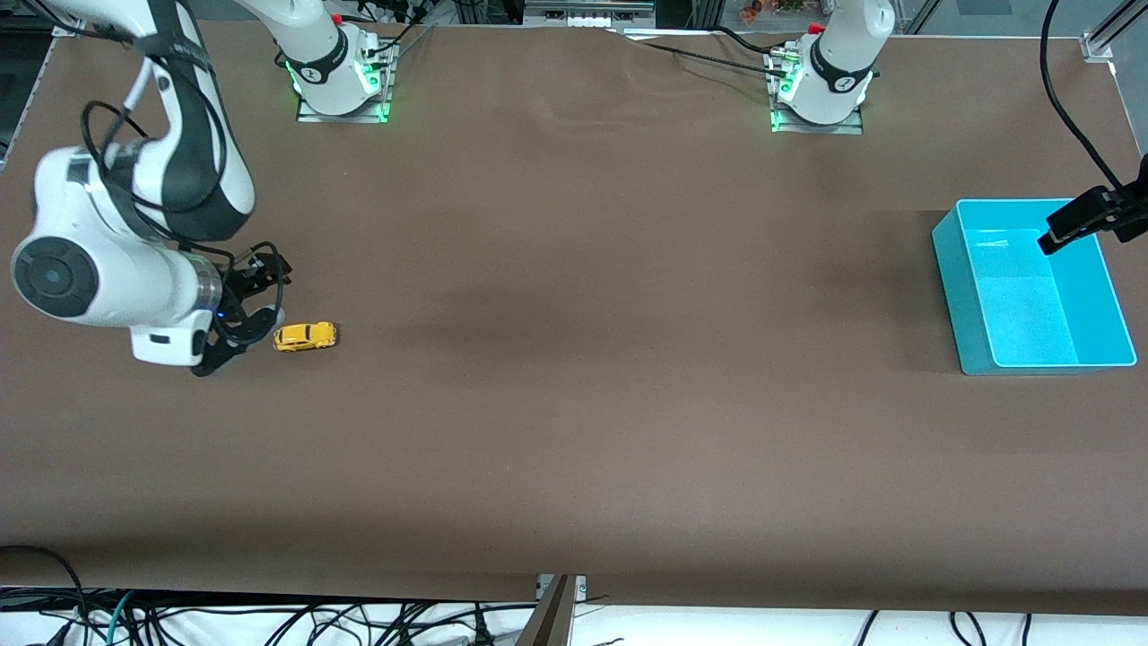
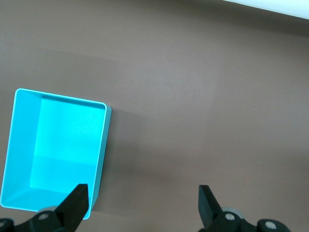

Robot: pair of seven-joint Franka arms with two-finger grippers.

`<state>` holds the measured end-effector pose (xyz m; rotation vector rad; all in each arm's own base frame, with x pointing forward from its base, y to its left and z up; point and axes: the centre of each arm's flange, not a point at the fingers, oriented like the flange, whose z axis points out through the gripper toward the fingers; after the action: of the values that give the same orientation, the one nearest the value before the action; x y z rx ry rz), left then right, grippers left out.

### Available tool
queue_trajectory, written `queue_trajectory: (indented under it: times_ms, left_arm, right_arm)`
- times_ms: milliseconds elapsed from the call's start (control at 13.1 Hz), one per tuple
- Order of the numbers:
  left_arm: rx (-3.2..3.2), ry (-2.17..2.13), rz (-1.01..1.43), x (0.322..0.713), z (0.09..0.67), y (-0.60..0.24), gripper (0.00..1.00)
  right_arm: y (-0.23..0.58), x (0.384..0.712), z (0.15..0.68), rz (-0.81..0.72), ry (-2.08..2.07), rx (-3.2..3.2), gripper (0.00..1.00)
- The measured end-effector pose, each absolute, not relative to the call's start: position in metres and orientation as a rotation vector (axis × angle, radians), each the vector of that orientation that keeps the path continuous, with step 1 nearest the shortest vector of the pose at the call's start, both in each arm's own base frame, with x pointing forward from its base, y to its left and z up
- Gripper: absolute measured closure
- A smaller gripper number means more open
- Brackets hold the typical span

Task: Wind and store yellow beetle car
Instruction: 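Move the right gripper over the yellow beetle car, then lower the right gripper and press down on the yellow car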

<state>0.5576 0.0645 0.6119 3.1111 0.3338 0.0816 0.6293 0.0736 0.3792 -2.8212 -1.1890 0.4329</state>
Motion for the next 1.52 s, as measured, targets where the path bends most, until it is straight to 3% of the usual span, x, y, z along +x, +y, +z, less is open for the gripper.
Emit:
queue_trajectory:
  times_ms: [381, 762, 1525]
  left_arm:
    - [3.111, 0.334, 0.082, 0.558, 0.612, 0.064, 0.00]
    - [3.111, 0.334, 0.082, 0.558, 0.612, 0.064, 0.00]
    - [3.111, 0.334, 0.082, 0.558, 0.612, 0.064, 0.00]
  right_arm:
    - [0.046, 0.615, 0.293, 0.259, -1.715, -2.558, 0.00]
    - [0.030, 0.577, 0.223, 0.094, -2.038, -2.403, 0.00]
    - [0.013, 0.568, 0.212, 0.034, -2.365, -2.133, 0.02]
